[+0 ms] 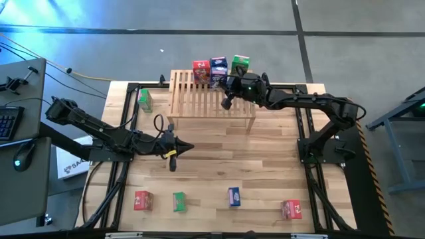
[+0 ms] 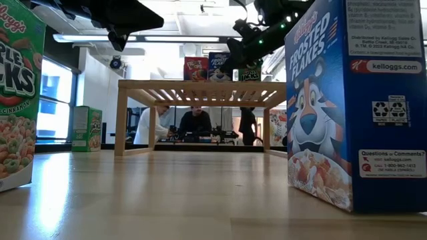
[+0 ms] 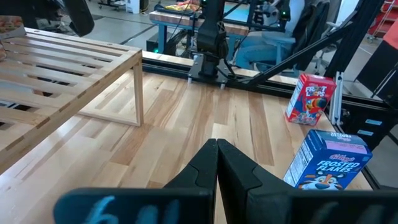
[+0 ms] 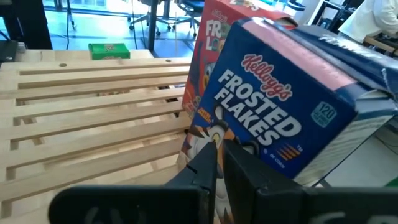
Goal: Stack cereal on shelf
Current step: Put the top blue cereal box aligned with the other blue cereal box on the shelf, then put the top green cereal box aligned with the other green cereal box on the shelf
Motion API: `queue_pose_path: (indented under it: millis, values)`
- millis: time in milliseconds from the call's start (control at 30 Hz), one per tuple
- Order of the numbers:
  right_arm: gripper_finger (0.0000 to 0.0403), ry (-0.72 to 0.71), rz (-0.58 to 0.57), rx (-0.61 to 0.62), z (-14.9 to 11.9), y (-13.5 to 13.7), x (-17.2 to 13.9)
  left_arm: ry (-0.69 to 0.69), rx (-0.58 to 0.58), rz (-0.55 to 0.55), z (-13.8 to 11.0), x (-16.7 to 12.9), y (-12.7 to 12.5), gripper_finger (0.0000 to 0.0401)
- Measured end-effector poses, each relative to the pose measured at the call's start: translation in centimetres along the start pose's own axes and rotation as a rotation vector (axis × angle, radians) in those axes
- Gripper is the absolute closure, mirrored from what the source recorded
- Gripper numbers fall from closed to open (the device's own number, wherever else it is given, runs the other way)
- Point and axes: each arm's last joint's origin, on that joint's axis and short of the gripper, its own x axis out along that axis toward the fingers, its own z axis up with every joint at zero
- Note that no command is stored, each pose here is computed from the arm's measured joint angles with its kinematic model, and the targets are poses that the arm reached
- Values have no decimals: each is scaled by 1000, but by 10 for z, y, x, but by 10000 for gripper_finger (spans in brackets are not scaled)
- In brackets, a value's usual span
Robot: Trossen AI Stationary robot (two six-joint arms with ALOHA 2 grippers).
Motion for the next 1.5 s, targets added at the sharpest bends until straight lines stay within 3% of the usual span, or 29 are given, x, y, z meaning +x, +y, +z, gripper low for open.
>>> queue_pose_path:
  millis: [433, 800, 933, 1200, 1500]
  values:
    - [382, -37, 8, 7, 12, 3, -12, 5, 11, -1, 0, 0, 0, 401]
    - [400, 39, 193, -103, 28, 40, -68, 12, 23, -6, -1, 0, 0, 401]
    - [402, -39, 258, -110, 17, 62, -84, 6, 55, -30, -1, 2, -2, 401]
    - [402, -270, 333, 33, -25, 97, -116, -119, 170, -123, 3, 14, -11, 401]
    - [399, -25, 367, 107, -50, 119, -168, -99, 243, -173, -8, 27, -14, 401]
